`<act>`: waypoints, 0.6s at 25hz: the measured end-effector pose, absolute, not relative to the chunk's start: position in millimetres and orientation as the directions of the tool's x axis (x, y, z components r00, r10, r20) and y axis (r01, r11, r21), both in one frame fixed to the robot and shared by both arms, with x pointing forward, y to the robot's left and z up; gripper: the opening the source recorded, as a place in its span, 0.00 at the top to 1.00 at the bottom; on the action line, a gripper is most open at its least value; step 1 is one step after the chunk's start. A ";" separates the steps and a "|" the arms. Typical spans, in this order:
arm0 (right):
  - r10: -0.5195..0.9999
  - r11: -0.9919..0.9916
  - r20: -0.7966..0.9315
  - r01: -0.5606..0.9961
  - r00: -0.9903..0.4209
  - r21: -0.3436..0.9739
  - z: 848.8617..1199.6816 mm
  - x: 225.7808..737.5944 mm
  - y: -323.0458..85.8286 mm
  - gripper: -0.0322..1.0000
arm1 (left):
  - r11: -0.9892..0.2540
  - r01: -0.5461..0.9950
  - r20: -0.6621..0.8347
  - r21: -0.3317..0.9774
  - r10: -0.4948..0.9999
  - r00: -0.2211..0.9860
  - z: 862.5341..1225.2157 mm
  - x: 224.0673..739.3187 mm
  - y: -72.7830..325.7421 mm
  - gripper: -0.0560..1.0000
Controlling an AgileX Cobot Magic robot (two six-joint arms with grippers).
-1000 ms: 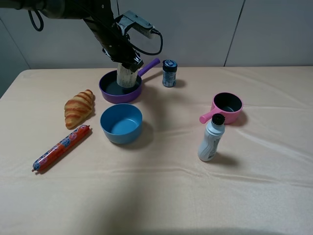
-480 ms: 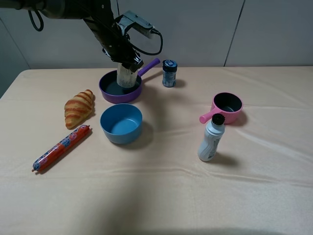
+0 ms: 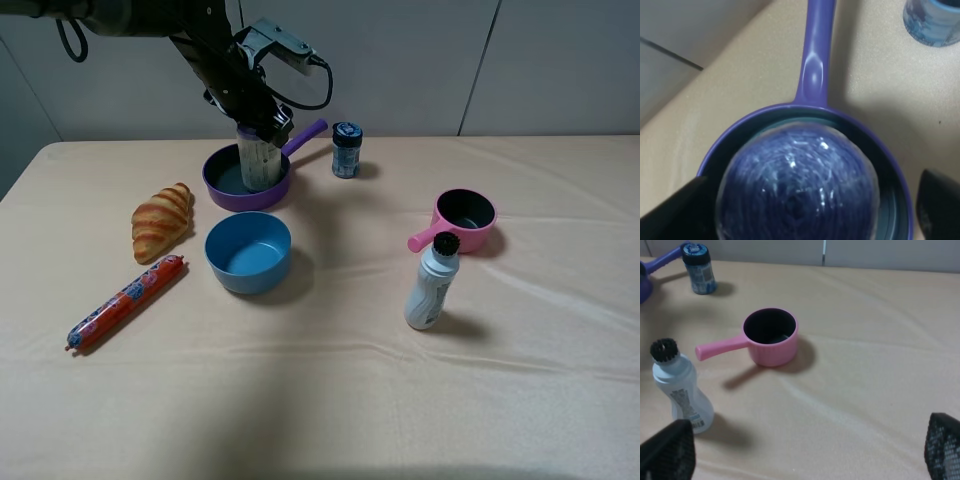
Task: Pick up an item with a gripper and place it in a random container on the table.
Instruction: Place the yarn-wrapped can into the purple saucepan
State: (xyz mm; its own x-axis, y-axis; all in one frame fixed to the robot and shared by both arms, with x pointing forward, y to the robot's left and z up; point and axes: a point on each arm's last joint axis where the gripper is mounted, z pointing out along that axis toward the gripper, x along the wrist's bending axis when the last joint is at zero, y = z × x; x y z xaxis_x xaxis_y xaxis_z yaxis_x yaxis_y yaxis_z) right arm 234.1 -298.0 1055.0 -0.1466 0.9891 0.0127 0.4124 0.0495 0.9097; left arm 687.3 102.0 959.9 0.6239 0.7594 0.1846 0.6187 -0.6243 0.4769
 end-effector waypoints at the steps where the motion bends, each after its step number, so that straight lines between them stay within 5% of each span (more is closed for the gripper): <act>1: 0.989 0.049 0.013 0.412 -0.147 0.910 1055.0 234.1 -298.0 0.30 | -0.624 0.619 0.185 0.477 0.759 0.624 959.9 687.3 102.0 0.13; 15: 0.989 0.049 0.013 0.412 -0.147 0.910 1055.0 234.1 -298.0 0.30 | -0.624 0.618 0.185 0.479 0.759 0.624 960.0 687.4 101.9 0.03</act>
State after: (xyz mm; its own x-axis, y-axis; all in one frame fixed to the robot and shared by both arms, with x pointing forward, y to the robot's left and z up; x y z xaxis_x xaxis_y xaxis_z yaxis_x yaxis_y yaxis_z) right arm 234.1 -298.0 1055.0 -0.1466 0.9891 0.0127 0.4124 0.0495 0.9097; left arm 687.4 101.9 960.0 0.6236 0.7595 0.1851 0.6178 -0.6239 0.4787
